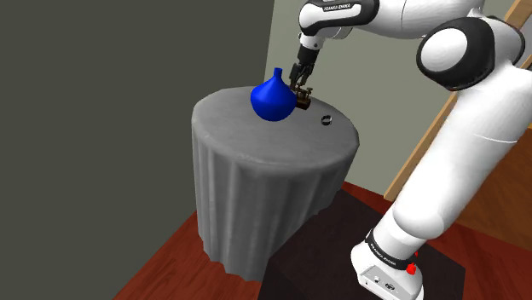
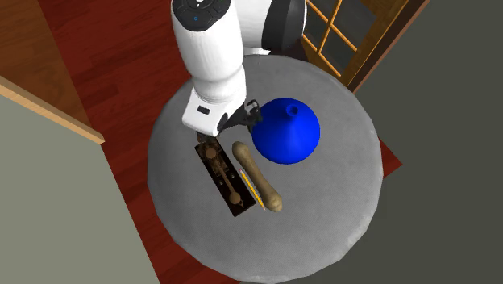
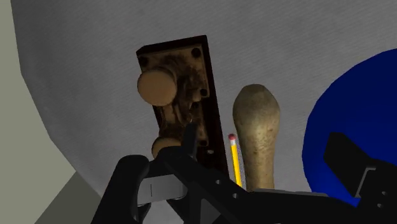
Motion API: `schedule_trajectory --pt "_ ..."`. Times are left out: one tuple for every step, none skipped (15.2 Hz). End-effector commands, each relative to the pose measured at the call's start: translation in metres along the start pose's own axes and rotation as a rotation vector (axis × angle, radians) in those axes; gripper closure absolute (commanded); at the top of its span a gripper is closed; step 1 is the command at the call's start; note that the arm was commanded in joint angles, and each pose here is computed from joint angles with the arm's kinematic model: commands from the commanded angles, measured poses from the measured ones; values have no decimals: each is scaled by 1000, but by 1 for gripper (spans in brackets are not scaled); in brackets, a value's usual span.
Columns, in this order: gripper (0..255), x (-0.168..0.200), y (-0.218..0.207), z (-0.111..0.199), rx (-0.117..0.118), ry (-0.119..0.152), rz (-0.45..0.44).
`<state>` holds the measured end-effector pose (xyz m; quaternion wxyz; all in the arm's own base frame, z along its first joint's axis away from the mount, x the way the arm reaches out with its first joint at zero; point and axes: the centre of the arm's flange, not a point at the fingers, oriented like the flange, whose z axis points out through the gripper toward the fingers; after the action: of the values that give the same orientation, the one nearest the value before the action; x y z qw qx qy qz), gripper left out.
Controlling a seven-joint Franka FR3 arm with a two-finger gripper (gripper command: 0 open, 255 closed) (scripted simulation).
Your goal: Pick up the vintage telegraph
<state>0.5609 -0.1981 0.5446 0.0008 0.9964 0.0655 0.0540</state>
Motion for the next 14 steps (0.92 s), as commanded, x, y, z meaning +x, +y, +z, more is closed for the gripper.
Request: schedule_trajectory --pt "0 18 20 4 4 7 -11" --pt "0 27 29 5 6 10 -15" --pt "0 36 38 7 8 14 -19" --pt "0 45 47 9 10 17 -24" --pt "0 55 56 11 12 21 -28" --pt "0 59 60 12 13 22 -30" --pt "0 58 60 17 13 22 -30" --pt "0 58 60 22 13 22 -30" --pt "0 57 60 28 13 22 -30" --pt "0 57 60 33 13 22 -30" --pt "0 56 60 38 13 22 -30" --pt "0 55 60 43 13 22 -30" --pt "0 55 60 49 13 22 -30" --pt "0 55 60 52 13 22 -30"
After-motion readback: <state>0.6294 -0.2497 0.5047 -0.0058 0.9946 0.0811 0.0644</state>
